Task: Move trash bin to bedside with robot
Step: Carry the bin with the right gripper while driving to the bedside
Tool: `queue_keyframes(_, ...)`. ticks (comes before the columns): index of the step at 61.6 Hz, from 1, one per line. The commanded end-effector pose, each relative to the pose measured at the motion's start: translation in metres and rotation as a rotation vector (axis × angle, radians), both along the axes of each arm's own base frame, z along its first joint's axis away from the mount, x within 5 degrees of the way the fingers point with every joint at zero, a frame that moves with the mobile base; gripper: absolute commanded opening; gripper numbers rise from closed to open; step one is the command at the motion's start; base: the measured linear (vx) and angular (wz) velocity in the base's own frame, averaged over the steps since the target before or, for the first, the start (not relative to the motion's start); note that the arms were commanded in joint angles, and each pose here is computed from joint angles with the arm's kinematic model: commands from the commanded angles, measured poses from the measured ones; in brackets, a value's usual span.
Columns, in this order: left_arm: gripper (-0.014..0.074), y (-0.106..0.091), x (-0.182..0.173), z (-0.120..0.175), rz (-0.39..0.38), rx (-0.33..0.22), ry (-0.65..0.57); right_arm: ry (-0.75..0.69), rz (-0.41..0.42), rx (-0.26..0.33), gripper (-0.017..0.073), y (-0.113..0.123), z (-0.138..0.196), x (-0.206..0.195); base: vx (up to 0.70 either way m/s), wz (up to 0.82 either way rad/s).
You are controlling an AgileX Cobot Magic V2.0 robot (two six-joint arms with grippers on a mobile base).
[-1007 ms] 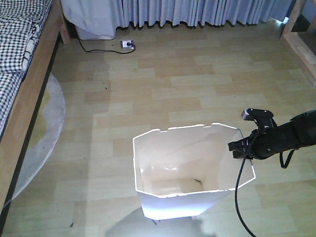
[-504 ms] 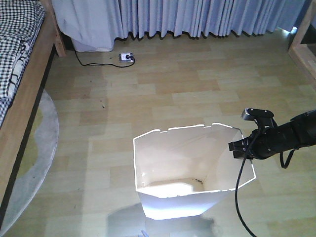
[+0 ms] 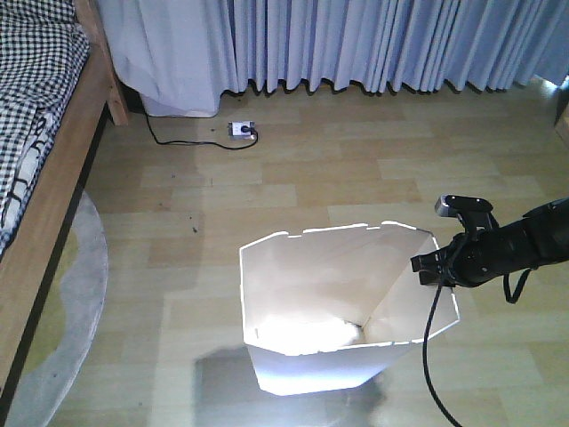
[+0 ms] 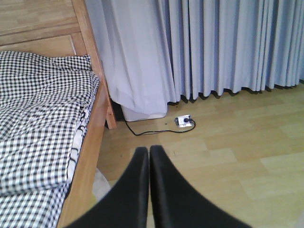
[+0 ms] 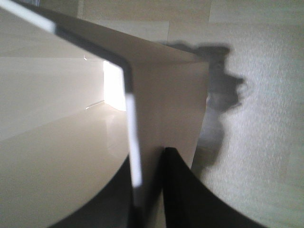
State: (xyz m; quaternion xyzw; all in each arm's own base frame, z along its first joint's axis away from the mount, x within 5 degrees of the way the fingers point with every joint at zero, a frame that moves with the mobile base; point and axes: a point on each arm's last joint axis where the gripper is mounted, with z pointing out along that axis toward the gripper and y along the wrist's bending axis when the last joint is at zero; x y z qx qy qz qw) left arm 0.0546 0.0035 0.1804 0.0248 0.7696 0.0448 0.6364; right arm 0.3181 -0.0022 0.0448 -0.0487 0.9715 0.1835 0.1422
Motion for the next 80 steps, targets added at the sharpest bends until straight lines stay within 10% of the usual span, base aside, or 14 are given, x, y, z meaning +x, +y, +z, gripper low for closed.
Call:
queue_keyframes(1,-0.0006,-0.0013,0.0012,-0.0027,-0.016,-0.008,-0.054,-0.050,-0.022,0.159,-0.0004,0.0103,0.0306,0.0079,0.36,0.06)
queue_keyframes(80,-0.0006,-0.0013,0.0012,-0.0027,-0.016,-0.008,-0.054,-0.050,-0.023,0.157,-0.0004,0.0101,0.0306,0.0080,0.32,0.08)
